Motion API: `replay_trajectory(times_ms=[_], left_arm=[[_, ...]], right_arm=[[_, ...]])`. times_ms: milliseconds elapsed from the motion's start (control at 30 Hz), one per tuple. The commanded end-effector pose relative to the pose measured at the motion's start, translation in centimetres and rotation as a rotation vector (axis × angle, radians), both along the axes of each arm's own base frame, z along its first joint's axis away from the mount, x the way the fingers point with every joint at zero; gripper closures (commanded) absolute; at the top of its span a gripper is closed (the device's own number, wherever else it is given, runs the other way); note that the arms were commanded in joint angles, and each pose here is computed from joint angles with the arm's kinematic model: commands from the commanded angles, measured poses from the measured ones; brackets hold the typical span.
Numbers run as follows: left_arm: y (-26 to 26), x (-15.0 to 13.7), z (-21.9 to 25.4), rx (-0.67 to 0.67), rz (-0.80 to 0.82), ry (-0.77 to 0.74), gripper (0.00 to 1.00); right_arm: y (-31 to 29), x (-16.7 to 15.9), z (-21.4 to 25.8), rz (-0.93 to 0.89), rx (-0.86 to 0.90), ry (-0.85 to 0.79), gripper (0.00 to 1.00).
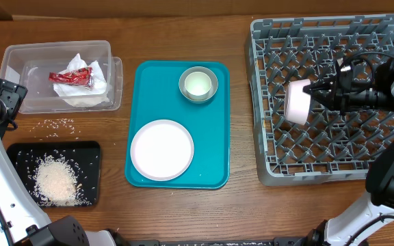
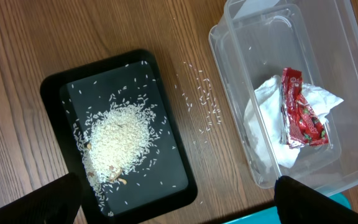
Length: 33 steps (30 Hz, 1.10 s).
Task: Sort waste into correct bins and load items into the dishwasher
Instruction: 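Carry the bowl with the right gripper into the dish rack, then lower the bowl upright into the rack slots with the right gripper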
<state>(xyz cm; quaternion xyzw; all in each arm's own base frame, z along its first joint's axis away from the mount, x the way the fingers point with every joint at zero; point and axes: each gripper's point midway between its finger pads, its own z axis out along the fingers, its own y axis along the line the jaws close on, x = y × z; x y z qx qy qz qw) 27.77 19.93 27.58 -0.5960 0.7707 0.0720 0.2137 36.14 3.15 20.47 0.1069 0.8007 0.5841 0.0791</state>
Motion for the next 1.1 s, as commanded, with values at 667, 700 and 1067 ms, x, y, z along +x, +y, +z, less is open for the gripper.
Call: replay_trajectory(times_ms=[667, 700, 1067], left_arm=[[0.4, -0.2, -0.3, 0.008, -0.002, 0.022, 0.00], [0.4, -0.2, -0.3, 0.008, -0.002, 0.022, 0.00], [0.4, -0.2, -0.3, 0.008, -0.002, 0.022, 0.00]], right_arm=[[1.4, -0.1, 0.0, 0.034, 0.007, -0.003, 0.96], [1.4, 0.0, 0.0, 0.034, 0.006, -0.005, 0.96], [1.5, -0.9, -2.1, 0.047, -0.032, 0.059, 0.96]])
